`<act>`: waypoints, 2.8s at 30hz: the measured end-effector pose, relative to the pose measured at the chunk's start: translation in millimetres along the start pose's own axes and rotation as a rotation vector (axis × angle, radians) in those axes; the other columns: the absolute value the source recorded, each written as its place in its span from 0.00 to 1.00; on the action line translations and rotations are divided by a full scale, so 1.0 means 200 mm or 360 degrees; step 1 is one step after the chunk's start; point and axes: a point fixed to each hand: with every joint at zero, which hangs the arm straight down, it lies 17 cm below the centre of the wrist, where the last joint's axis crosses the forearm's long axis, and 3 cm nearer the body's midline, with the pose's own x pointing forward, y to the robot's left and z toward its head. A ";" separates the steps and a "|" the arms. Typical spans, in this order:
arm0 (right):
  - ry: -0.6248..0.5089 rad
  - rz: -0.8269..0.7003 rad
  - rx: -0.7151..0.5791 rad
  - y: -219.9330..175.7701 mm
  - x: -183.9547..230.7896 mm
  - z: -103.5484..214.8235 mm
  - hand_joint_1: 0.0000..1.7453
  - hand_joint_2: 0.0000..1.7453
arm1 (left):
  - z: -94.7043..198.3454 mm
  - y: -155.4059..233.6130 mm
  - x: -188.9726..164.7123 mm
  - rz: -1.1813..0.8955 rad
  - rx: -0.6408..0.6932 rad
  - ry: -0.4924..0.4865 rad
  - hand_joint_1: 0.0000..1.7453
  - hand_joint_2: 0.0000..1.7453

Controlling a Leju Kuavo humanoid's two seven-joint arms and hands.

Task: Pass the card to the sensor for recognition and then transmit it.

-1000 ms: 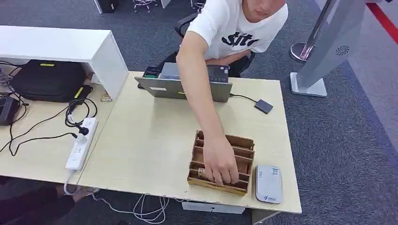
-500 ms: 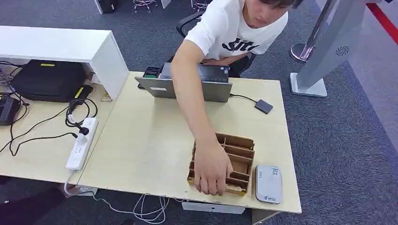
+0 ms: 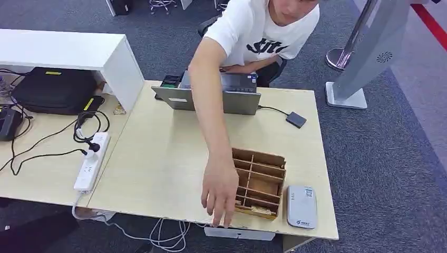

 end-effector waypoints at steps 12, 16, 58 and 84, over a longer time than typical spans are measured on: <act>0.0027 0.0038 0.0162 0.10 -0.02 0.02 1.00 1.00 | 0.01 -0.07 0.04 -0.0037 -0.0107 -0.0075 1.00 1.00; 0.0056 0.0056 0.0193 0.11 -0.04 0.03 0.17 1.00 | 0.02 -0.09 0.03 -0.0084 -0.0124 -0.0035 0.81 1.00; 0.0021 0.0201 0.0119 0.07 -0.04 0.01 0.52 1.00 | 0.01 -0.07 -0.02 -0.0074 -0.0094 0.0015 0.90 1.00; 0.0019 0.0288 0.0102 0.07 -0.06 0.01 0.14 1.00 | 0.01 -0.06 -0.03 0.0016 -0.0084 0.0035 0.71 1.00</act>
